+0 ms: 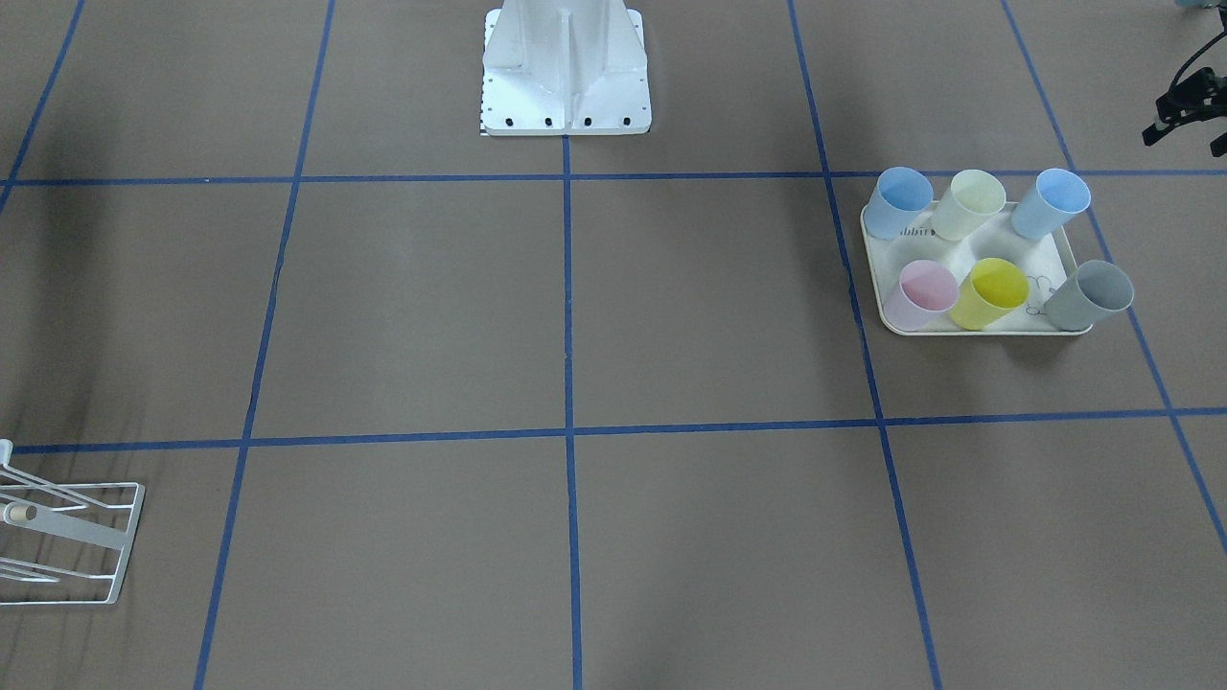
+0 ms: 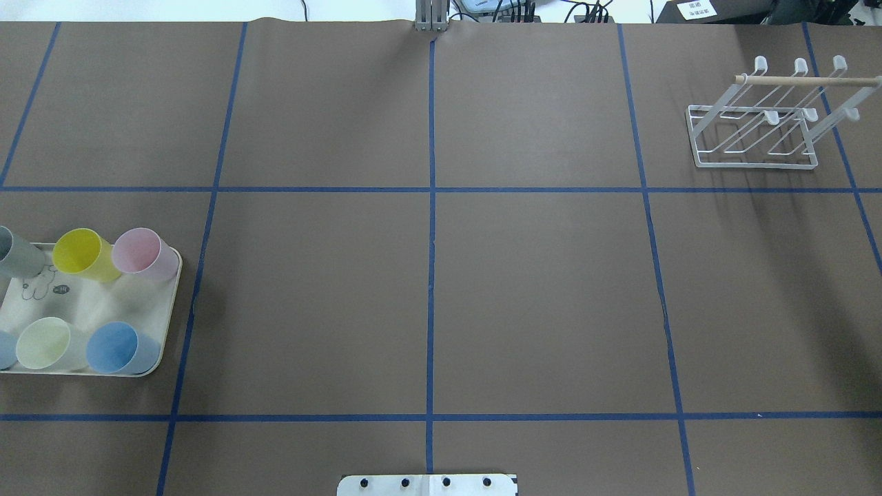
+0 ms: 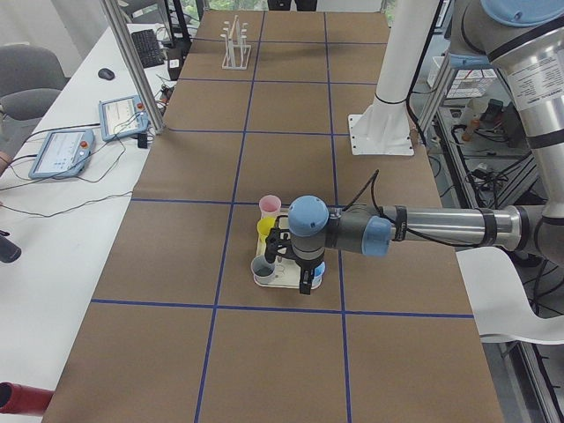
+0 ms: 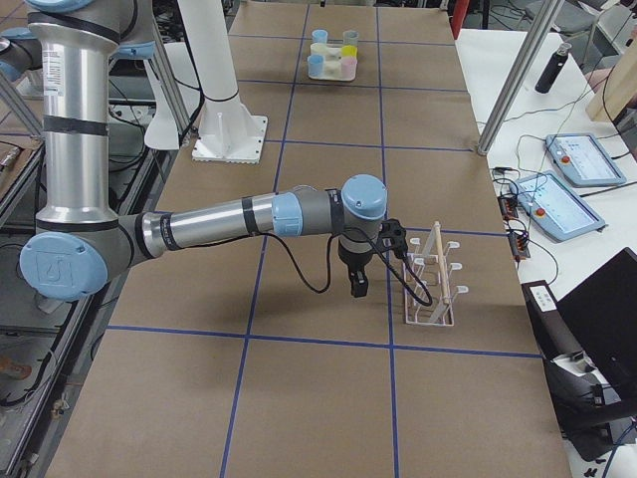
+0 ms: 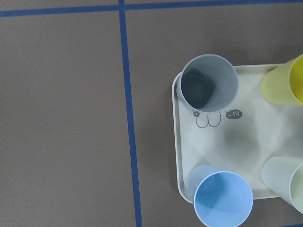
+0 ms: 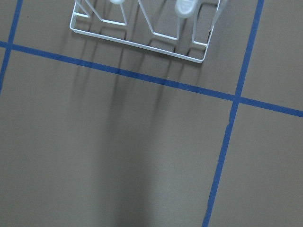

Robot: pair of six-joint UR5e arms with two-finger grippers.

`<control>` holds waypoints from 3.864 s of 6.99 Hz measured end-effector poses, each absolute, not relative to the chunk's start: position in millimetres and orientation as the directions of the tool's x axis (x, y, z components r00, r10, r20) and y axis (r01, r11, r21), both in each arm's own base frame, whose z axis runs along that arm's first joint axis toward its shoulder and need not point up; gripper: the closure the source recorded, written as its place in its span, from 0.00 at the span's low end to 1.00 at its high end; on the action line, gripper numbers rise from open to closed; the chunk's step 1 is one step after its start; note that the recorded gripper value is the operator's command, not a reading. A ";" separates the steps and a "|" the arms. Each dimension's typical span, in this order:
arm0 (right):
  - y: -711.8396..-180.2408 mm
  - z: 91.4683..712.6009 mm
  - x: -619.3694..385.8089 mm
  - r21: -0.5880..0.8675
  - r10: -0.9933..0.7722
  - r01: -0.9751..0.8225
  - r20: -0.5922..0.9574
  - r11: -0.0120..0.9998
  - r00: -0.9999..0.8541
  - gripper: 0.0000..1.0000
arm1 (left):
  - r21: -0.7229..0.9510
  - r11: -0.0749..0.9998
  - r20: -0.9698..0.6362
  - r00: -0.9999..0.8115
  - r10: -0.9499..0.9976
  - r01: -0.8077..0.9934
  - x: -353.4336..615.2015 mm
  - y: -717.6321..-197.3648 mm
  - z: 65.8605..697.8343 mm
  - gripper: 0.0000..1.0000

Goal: Transfer IKEA cup to right arm and place on rack

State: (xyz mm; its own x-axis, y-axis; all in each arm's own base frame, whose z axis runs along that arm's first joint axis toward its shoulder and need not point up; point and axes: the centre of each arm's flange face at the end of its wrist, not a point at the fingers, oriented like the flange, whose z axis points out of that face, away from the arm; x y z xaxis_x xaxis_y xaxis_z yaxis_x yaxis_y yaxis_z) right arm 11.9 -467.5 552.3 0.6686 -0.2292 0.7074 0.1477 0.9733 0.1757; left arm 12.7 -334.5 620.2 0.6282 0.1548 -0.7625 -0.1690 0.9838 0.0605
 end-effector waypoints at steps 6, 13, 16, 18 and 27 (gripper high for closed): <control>-468.1 553.9 -6.0 0.177 -0.250 0.177 0.709 0.968 0.660 0.00 | -0.089 0.965 -0.754 0.650 0.096 -0.246 88.6 -369.3 660.6 0.04; -468.1 553.8 -6.7 0.176 -0.249 0.176 0.712 0.969 0.657 0.00 | -0.140 0.951 -0.751 0.656 0.079 -0.275 118.5 -368.7 672.0 1.00; -474.1 543.2 -7.6 0.205 -0.270 0.176 0.706 0.963 0.655 0.00 | -0.099 0.969 -0.793 0.606 0.061 -0.228 95.1 -359.5 625.9 1.00; -482.0 524.0 -17.9 0.271 -0.291 0.134 0.702 0.953 0.649 0.00 | -0.078 0.991 -0.807 0.590 0.000 -0.106 50.0 -353.4 588.8 1.00; -506.0 300.9 -204.6 0.027 0.029 -0.227 0.970 0.974 0.240 0.00 | -0.496 0.826 -0.837 0.104 -0.537 0.268 164.5 -506.3 259.1 1.00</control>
State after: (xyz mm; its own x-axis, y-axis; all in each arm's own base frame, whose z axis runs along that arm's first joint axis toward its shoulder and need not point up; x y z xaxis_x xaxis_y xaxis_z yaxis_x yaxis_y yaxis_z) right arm -204.6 -506.0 300.9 0.2399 0.0290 0.9704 -0.2271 0.9735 0.0271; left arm 164.5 -506.3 259.1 0.1038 -0.5367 -0.8374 0.2684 0.8258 -0.4960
